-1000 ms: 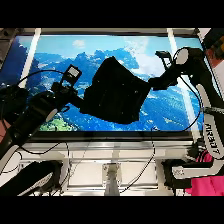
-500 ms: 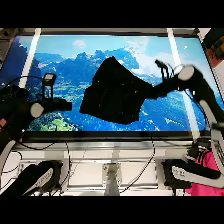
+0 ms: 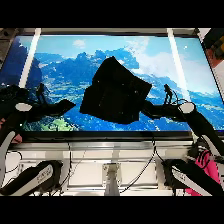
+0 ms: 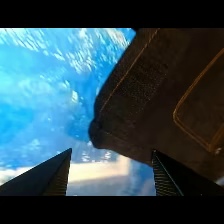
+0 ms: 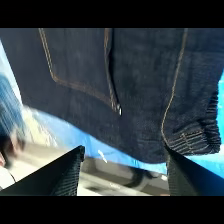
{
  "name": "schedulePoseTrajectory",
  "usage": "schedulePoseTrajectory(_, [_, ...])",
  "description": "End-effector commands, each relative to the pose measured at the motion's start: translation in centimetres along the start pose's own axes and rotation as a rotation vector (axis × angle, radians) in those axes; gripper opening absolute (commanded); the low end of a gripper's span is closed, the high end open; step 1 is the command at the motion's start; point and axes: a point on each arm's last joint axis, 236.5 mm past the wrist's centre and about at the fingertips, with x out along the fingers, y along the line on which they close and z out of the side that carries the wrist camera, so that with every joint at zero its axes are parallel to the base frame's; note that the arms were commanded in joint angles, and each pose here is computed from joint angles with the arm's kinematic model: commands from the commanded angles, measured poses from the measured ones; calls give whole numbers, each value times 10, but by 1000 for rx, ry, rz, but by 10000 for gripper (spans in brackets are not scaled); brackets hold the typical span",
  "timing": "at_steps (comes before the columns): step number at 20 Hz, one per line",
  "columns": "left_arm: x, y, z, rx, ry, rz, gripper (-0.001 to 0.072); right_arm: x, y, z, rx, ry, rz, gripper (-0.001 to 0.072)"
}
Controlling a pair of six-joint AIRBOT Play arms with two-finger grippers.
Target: Fold the clothes and pants, and hang the long-sleeved shirts on hangers.
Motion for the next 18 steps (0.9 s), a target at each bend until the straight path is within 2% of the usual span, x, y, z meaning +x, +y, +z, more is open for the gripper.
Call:
schedulePoseTrajectory(1, [22, -1, -6, -153, 51, -80, 560, 0, -7, 6, 92, -47, -11, 563])
schedulePoseTrajectory(4, [36, -2, -4, -200, 53, -139, 555, 0, -7, 5, 92, -42, -11, 563])
schedulePoseTrajectory(6, [41, -4, -3, -237, 58, -165, 527, 0, -7, 4, 92, -39, -11, 563])
schedulePoseTrajectory(14, [51, 4, -17, -268, 120, -165, 524, 0, -7, 5, 91, -41, -11, 563])
schedulePoseTrajectory(16, [53, 6, -19, -275, 126, -161, 398, 0, -7, 5, 91, -44, -11, 563])
schedulePoseTrajectory(18, [55, 5, -21, -276, 132, -162, 187, 0, -8, 7, 88, -50, -14, 563])
